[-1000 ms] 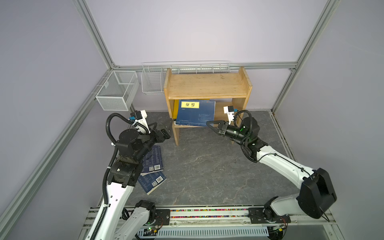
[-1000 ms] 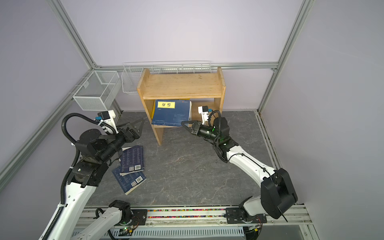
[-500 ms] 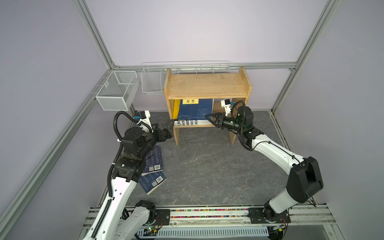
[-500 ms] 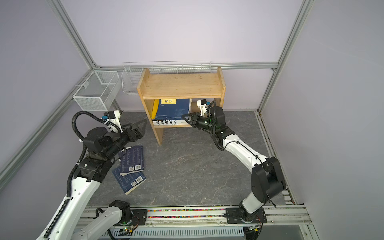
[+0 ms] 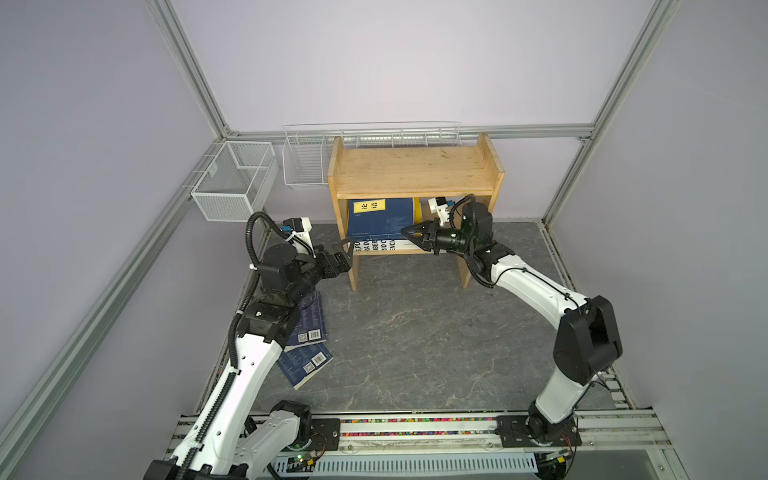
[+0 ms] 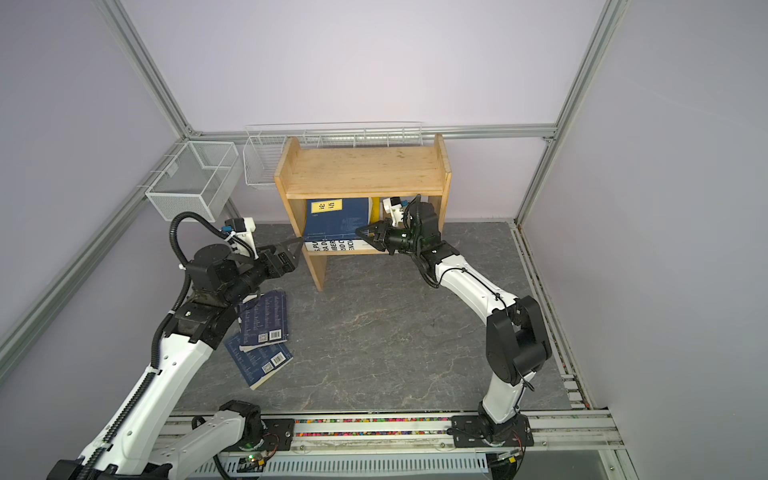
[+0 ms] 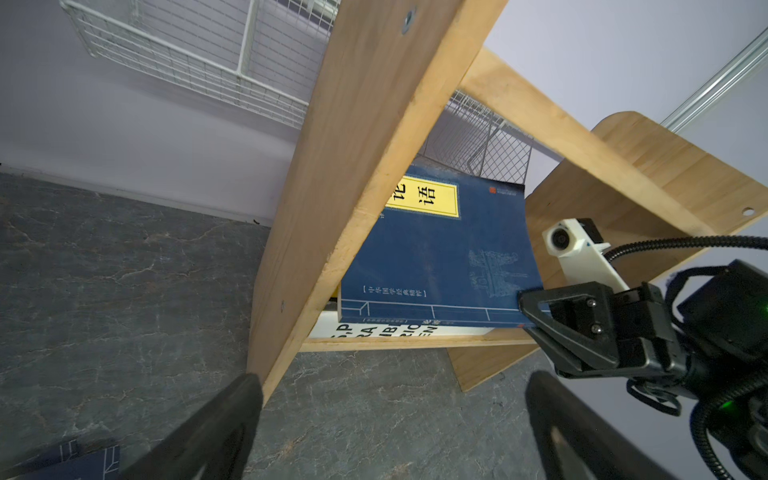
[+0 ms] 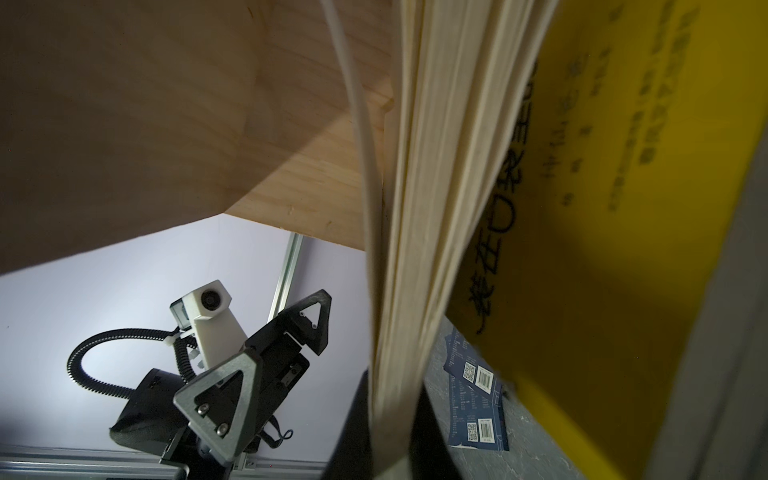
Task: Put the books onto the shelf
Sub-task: 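Push the dark blue book deeper into the lower shelf with both grippers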
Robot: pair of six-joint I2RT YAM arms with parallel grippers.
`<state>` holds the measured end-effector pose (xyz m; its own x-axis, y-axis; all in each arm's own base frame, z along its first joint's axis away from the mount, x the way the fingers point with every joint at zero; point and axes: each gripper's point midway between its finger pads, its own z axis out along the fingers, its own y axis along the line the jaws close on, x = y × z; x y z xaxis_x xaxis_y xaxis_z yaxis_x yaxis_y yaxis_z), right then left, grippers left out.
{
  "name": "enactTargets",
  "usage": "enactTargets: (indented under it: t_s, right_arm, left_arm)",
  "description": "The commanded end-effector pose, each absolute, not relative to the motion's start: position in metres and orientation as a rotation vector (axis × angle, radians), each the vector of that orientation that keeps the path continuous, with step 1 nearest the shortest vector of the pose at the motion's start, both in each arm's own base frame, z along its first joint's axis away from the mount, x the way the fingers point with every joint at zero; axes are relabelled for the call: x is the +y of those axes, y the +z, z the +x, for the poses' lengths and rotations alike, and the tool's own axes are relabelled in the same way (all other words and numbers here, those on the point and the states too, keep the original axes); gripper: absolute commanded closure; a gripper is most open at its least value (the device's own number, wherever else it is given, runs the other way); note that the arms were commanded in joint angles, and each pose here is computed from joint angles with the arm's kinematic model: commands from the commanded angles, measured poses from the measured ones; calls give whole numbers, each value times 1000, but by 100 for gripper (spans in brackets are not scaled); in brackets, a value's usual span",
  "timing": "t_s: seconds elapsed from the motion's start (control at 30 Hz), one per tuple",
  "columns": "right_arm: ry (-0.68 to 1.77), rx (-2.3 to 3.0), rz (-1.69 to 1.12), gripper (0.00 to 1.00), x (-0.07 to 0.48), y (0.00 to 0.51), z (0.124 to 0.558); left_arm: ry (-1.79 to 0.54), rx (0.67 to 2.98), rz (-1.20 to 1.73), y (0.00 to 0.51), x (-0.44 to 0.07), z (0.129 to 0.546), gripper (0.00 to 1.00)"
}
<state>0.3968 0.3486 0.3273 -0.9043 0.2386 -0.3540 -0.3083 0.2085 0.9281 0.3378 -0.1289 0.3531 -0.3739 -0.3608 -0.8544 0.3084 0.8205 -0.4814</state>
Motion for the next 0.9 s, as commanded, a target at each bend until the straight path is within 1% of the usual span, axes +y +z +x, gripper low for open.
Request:
enactTargets:
  t_s: [0.0,0.23,0.5,0.87]
  right_arm:
    - [1737,2044,-120,92,347,343,399]
    - [1737,2086,-156,92,352,334,406]
    - [1661,2032,-133,92,337,350,420]
    - [1711,1920,-162,92,339,374,423]
  left_arm:
    - [-741,1775,-3,369,-135,343,1]
    - [-733,1810,-9,355,-136,352,1]
    - [-725,1796,-32,359,-130,368,1]
    - [-756,1784,-55,361,-124,381,1]
